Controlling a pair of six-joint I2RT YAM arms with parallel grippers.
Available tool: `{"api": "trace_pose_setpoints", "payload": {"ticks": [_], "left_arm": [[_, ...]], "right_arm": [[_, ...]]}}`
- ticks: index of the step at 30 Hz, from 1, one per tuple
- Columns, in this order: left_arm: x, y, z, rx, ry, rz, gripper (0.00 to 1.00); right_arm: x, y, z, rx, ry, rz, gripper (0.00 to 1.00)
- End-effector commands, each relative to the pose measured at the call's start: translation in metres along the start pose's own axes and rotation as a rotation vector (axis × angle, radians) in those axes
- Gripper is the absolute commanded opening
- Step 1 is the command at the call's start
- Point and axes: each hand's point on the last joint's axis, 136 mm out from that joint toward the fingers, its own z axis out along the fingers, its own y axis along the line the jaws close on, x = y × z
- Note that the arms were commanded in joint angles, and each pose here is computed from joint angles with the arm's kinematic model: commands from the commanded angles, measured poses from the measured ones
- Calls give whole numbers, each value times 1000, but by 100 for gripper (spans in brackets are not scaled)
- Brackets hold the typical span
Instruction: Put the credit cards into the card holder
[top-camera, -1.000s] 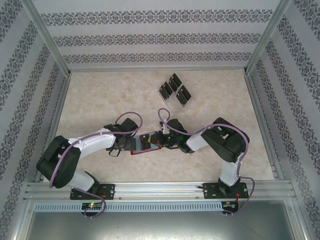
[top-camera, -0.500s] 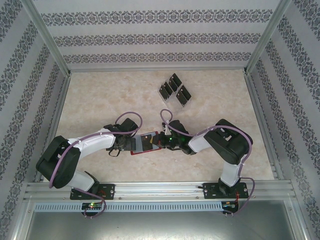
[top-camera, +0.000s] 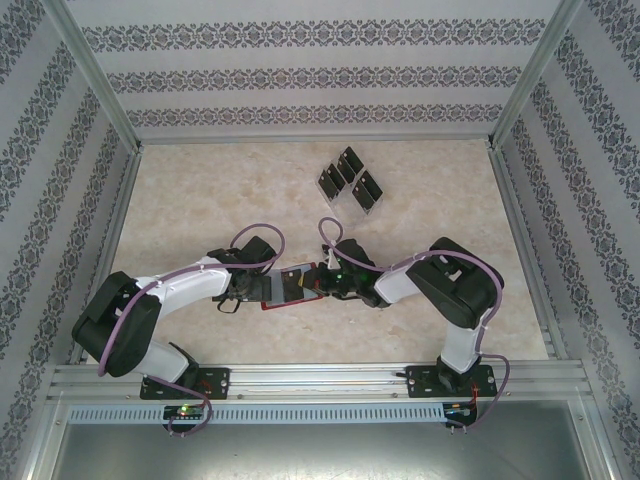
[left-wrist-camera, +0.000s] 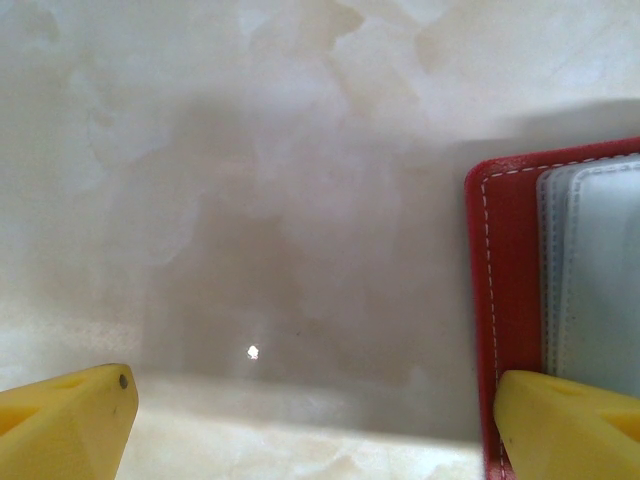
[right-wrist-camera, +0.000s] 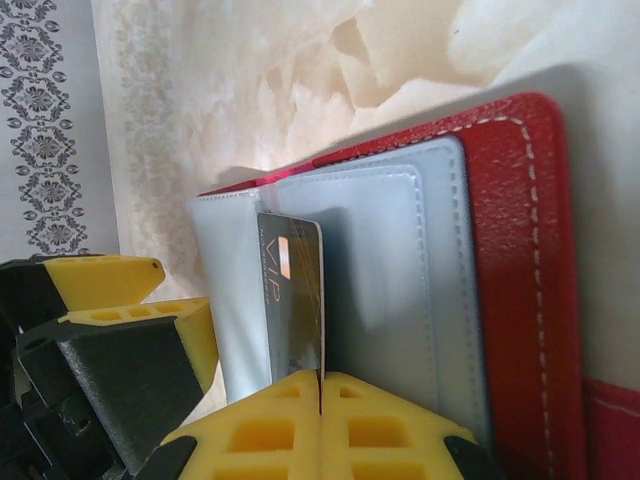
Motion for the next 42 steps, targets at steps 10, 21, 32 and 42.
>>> {"api": "trace_pose_setpoints", "payload": {"ticks": [10, 21, 32, 42], "left_arm": [[11, 6, 4, -28, 23, 8, 94], [10, 5, 2, -23, 19, 10, 93], [9, 4, 2, -19, 18, 8, 93], [6, 4, -2, -18, 6, 3, 94]], "right_arm": [[14, -12, 13, 48, 67, 36, 0], [16, -8, 19, 57, 87, 26, 0], [21, -5, 26, 64, 111, 21, 0], [21, 1, 16, 87, 107, -9, 39]]}}
